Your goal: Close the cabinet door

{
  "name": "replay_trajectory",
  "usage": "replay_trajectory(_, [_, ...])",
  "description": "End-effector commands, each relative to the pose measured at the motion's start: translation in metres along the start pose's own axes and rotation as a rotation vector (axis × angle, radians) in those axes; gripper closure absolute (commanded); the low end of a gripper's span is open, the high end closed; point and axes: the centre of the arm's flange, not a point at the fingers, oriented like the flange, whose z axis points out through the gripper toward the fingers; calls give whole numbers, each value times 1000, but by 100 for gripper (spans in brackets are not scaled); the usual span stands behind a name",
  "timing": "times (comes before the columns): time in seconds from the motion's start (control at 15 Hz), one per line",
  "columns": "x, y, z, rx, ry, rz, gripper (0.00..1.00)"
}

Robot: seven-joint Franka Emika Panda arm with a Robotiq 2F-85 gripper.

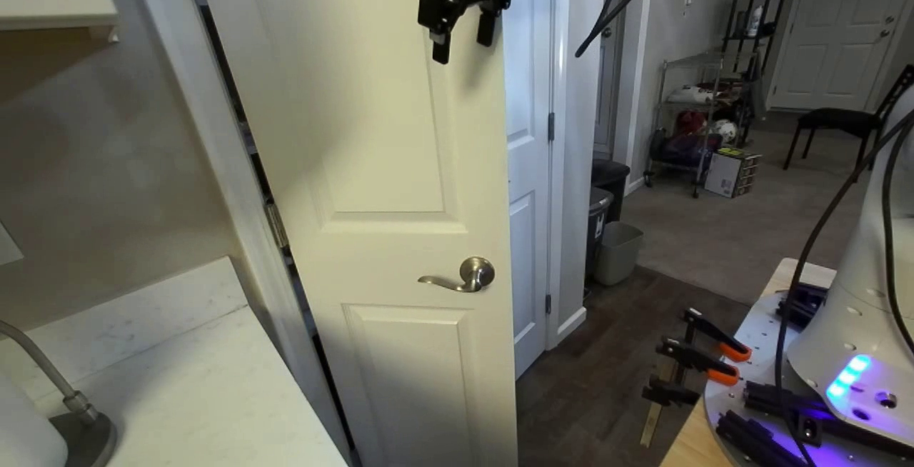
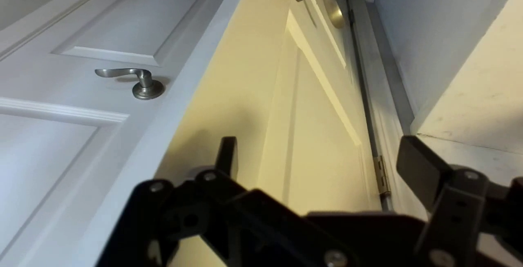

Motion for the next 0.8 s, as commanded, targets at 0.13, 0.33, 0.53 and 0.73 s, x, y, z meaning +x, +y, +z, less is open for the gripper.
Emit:
replay_trajectory(0.13, [27,59,17,-3,25,21,0])
replay_trajectory(0.33, [43,104,27,4,41,51,0])
replay_trajectory(0.53, [55,129,32,25,71,82,0])
replay_trajectory(0.73, [53,130,30,54,85,133,0])
